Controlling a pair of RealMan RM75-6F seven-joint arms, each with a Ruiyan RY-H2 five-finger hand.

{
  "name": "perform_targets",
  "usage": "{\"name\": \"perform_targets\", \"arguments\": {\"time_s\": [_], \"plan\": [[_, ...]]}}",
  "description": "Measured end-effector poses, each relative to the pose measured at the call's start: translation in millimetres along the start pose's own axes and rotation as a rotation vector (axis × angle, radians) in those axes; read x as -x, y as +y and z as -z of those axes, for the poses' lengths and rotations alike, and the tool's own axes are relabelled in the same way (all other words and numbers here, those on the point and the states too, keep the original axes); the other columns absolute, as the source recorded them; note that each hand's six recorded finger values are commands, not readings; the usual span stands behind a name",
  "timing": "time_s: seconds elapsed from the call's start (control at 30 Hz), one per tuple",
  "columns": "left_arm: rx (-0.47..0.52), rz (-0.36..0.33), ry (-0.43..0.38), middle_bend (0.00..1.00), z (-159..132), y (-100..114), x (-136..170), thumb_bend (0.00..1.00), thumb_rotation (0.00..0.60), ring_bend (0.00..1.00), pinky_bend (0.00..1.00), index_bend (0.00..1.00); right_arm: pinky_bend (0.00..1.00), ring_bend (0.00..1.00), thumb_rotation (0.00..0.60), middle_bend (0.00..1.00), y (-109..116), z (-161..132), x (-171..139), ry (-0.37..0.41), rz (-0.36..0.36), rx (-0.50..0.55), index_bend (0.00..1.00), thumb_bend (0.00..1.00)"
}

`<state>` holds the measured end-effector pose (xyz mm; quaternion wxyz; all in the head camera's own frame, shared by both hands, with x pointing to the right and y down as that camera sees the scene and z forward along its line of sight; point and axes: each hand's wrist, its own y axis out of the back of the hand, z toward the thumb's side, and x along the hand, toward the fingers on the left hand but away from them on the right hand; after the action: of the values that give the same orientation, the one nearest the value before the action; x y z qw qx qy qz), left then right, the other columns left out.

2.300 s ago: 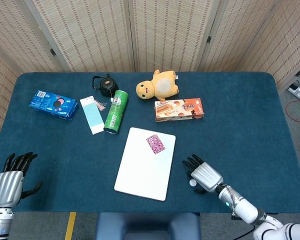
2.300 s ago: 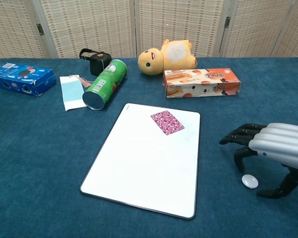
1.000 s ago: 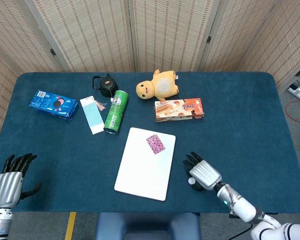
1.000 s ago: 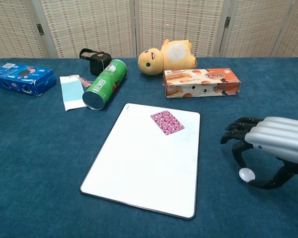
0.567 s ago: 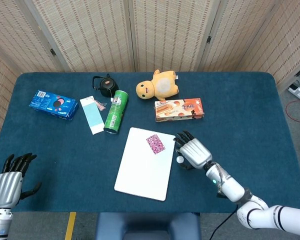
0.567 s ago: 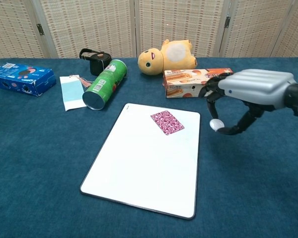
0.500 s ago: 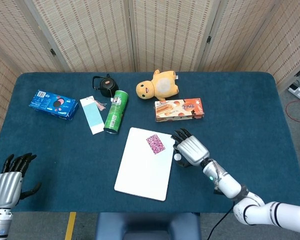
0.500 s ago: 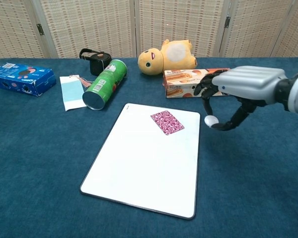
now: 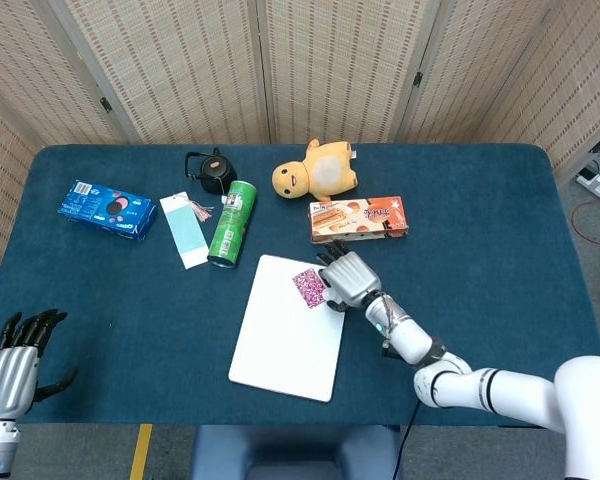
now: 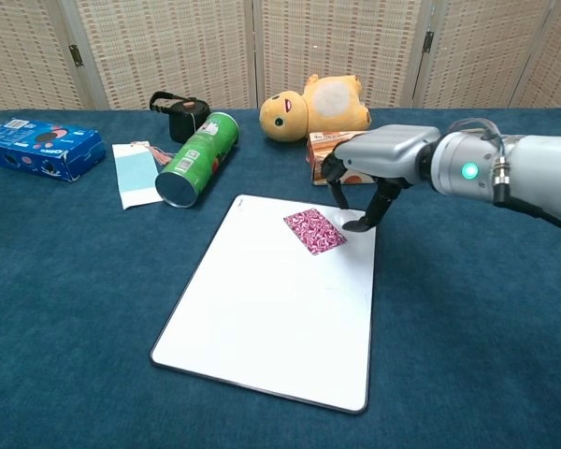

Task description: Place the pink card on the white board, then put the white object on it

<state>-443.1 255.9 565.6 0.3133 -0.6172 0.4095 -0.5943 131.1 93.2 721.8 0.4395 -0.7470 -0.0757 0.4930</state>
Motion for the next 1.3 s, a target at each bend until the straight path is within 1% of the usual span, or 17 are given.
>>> {"name": "perform_targets", "arguments": {"time_s": [0.2, 0.57, 0.63, 0.7, 0.8, 0.83, 0.93, 1.07, 1.17, 1.3], "plan": [[0.002, 0.004, 0.010, 0.17, 4, -1, 1, 0.29, 0.600, 0.17, 0.00, 0.18, 0.00, 0.04, 0.469, 0.17, -1, -10, 16, 0.000, -0.011, -0.012, 0.54, 0.36], [0.004, 0.009, 0.017, 0.17, 8, -3, 2, 0.29, 0.600, 0.17, 0.00, 0.18, 0.00, 0.04, 0.469, 0.16, -2, -15, 30, -0.020, -0.019, -0.024, 0.48, 0.36], [0.004, 0.007, 0.017, 0.17, 8, -3, 2, 0.29, 0.600, 0.17, 0.00, 0.18, 0.00, 0.03, 0.470, 0.15, -3, -16, 33, -0.023, -0.020, -0.028, 0.45, 0.36], [0.004, 0.006, 0.018, 0.17, 9, -3, 1, 0.29, 0.600, 0.17, 0.00, 0.18, 0.00, 0.02, 0.469, 0.13, -3, -16, 35, -0.026, -0.021, -0.036, 0.39, 0.36], [0.004, 0.005, 0.016, 0.17, 8, -3, 1, 0.29, 0.600, 0.17, 0.00, 0.18, 0.00, 0.02, 0.472, 0.10, -2, -17, 36, -0.029, -0.021, -0.040, 0.23, 0.36], [0.004, 0.006, 0.017, 0.17, 9, -3, 1, 0.29, 0.600, 0.17, 0.00, 0.18, 0.00, 0.02, 0.472, 0.10, -2, -17, 35, -0.029, -0.021, -0.040, 0.17, 0.36], [0.004, 0.008, 0.019, 0.17, 9, -4, 1, 0.29, 0.600, 0.17, 0.00, 0.18, 0.00, 0.02, 0.470, 0.09, -1, -16, 33, -0.030, -0.016, -0.035, 0.11, 0.36], [0.004, 0.005, 0.013, 0.17, 8, -3, 0, 0.29, 0.600, 0.17, 0.00, 0.18, 0.00, 0.03, 0.469, 0.09, 4, -14, 28, -0.027, -0.001, -0.023, 0.10, 0.36], [0.003, 0.003, 0.011, 0.17, 7, -2, -1, 0.29, 0.600, 0.17, 0.00, 0.18, 0.00, 0.05, 0.469, 0.09, 10, -10, 17, -0.024, 0.019, -0.009, 0.10, 0.36], [0.002, 0.001, 0.002, 0.17, 4, -1, -4, 0.29, 0.600, 0.17, 0.00, 0.18, 0.00, 0.06, 0.469, 0.09, 23, 5, -9, -0.041, 0.061, 0.011, 0.10, 0.36]]}}
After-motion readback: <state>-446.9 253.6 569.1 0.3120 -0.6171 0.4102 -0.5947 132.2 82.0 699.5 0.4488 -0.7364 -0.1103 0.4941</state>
